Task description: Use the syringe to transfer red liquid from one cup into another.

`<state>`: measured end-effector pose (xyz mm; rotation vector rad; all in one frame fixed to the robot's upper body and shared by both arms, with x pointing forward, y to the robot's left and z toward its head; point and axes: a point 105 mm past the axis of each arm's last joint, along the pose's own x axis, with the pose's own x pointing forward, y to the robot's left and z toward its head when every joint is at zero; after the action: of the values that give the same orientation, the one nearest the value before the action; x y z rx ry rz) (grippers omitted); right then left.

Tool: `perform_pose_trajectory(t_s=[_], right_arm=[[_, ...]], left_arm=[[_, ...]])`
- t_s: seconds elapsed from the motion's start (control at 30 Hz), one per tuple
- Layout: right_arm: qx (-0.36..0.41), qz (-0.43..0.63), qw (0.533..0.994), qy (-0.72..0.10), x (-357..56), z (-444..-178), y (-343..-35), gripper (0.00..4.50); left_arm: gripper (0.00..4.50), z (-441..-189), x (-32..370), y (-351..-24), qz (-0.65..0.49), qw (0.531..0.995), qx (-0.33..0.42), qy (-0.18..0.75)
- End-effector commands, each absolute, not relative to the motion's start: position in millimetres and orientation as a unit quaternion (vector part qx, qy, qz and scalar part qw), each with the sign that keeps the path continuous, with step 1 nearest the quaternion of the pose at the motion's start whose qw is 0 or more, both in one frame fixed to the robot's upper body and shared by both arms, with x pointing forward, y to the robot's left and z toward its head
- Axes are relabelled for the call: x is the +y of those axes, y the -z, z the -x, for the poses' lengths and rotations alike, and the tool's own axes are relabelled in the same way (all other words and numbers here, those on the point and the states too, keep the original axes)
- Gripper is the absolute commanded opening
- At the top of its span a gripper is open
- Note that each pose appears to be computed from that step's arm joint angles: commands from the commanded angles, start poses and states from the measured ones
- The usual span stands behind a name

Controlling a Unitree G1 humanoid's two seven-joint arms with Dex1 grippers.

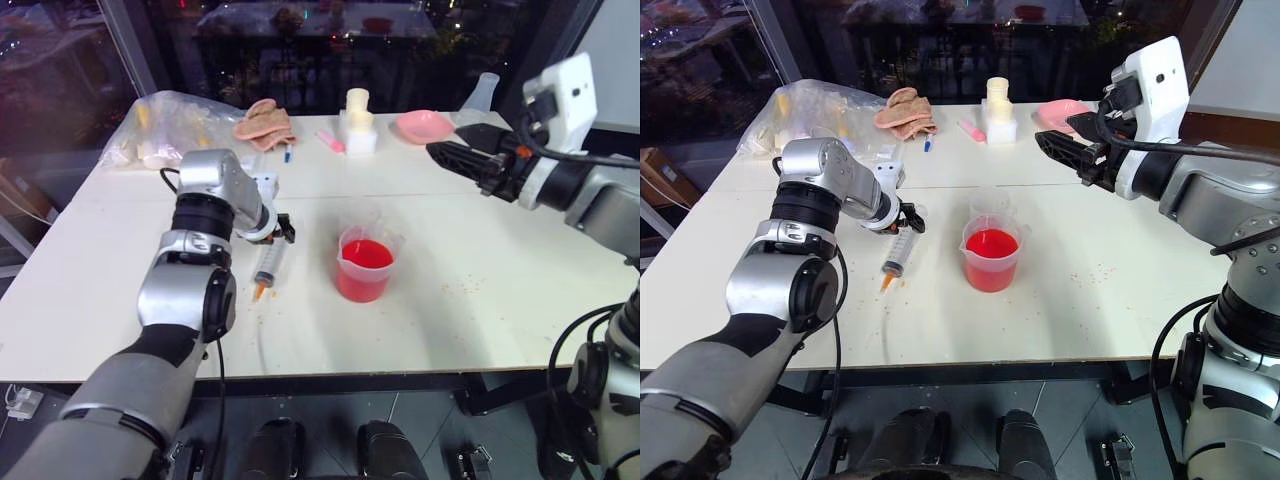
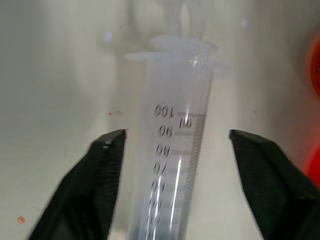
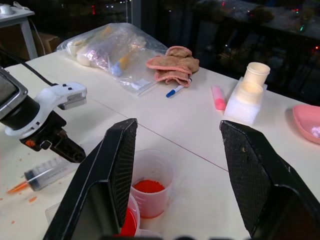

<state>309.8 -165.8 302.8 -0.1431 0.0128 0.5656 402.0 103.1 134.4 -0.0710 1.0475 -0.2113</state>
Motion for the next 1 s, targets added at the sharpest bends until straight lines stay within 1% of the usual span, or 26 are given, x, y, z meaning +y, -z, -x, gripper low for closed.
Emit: perform_pose_trajectory(t_s=[0.03, 0.13, 0.2, 0.33, 0.37, 0.43, 0.5, 0.63, 0.8, 1.0], right_arm=[[-0.017, 0.082, 0.958, -0.275, -167, -304, -314, 2.73], [-0.016, 0.084, 0.958, -0.275, -168, -304, -313, 2.73], [-0.013, 0.086, 0.956, -0.281, -167, -303, -313, 2.73], [0.003, 0.101, 0.948, -0.301, -164, -300, -307, 2.73], [0.012, 0.111, 0.941, -0.320, -161, -296, -302, 2.73], [0.030, 0.134, 0.924, -0.358, -154, -287, -293, 2.73], [0.041, 0.151, 0.911, -0.382, -151, -281, -287, 2.73], [0.078, 0.186, 0.877, -0.436, -147, -266, -270, 2.73], [0.096, 0.200, 0.859, -0.462, -150, -267, -264, 2.73], [0.119, 0.216, 0.840, -0.484, -150, -269, -250, 2.73]], left_arm=[[4.47, -406, 106, -153, 0.044, 0.874, 0.474, 0.101], [4.47, -404, 108, -160, 0.047, 0.874, 0.471, 0.105], [4.47, -407, 108, -173, 0.046, 0.890, 0.437, 0.121], [4.47, -416, 110, -210, 0.066, 0.928, 0.333, 0.152], [4.47, -416, 114, -222, 0.050, 0.941, 0.294, 0.159], [4.47, -405, 111, -239, 0.065, 0.945, 0.240, 0.212], [4.47, -396, 115, -238, 0.067, 0.941, 0.243, 0.227], [4.47, -377, 136, -245, 0.038, 0.953, 0.182, 0.239], [4.47, -350, 147, -238, 0.007, 0.953, 0.175, 0.247], [4.47, -313, 156, -217, -0.007, 0.945, 0.176, 0.275]])
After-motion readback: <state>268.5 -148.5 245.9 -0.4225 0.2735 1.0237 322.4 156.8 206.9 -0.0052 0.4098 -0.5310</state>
